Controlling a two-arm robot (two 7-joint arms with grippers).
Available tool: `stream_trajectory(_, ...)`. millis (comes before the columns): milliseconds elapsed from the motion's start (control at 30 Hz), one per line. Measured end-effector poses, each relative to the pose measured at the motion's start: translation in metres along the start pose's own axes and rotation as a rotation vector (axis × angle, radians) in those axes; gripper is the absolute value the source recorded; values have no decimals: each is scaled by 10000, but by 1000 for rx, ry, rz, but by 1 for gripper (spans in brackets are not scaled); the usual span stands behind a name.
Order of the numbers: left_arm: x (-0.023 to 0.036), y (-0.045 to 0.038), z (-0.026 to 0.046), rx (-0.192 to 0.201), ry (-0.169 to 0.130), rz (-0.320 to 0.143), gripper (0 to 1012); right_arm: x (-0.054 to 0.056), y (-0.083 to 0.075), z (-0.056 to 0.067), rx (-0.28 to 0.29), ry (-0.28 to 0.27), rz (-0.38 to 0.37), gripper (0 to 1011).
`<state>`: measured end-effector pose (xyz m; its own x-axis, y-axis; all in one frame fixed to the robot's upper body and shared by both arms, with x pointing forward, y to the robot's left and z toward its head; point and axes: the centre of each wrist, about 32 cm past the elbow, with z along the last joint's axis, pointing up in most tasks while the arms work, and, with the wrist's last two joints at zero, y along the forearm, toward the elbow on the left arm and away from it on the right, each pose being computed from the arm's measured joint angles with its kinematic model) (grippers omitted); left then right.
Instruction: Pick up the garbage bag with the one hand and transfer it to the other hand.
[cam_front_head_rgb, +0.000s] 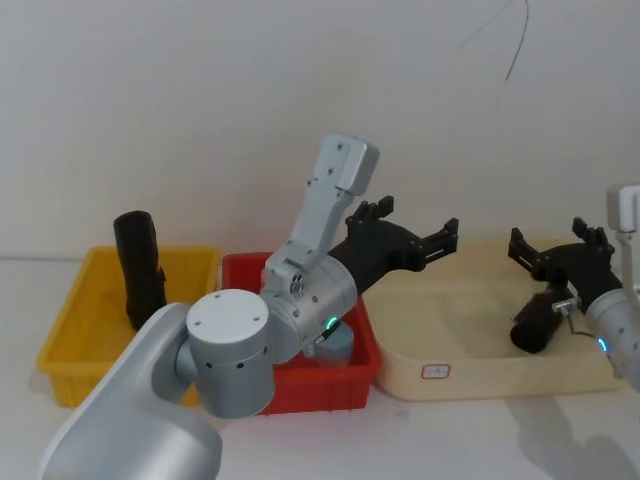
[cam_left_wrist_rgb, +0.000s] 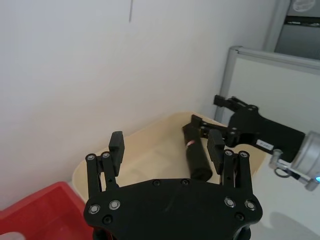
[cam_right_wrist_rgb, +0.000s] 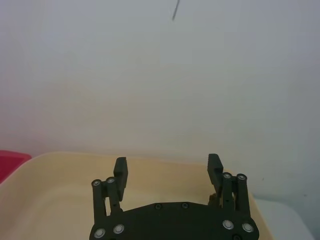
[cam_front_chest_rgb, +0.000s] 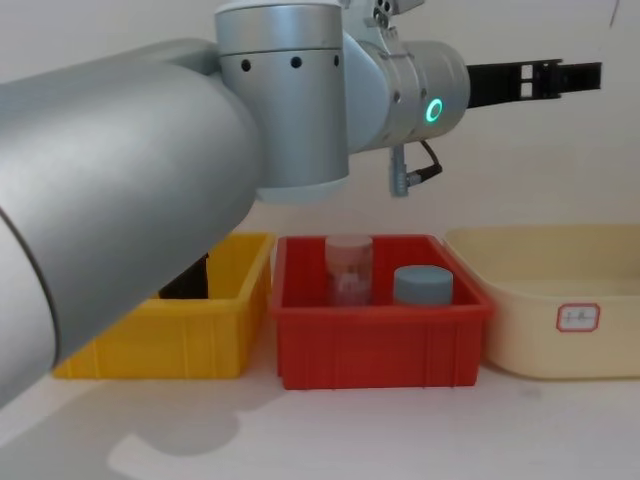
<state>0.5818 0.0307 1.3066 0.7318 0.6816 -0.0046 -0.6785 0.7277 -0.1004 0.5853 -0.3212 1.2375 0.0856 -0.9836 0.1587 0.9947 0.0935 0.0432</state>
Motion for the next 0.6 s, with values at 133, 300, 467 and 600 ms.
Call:
stream_trajectory(133, 6, 31, -16, -12, 0, 29, 1001, -8, -27, 60, 27, -19, 11, 1000)
stream_trajectory(300, 9, 89, -49, -28, -8, 85, 1001, -74, -68, 177, 80, -37, 47, 1000)
stream_trajectory(467, 12, 143, -69, -43, -18, 140, 1001, -169, -111, 275, 125, -45, 90, 1000)
stream_trajectory(600, 14, 192, -90, -54, -28, 192, 1001, -272, -157, 341, 156, -44, 134, 1000)
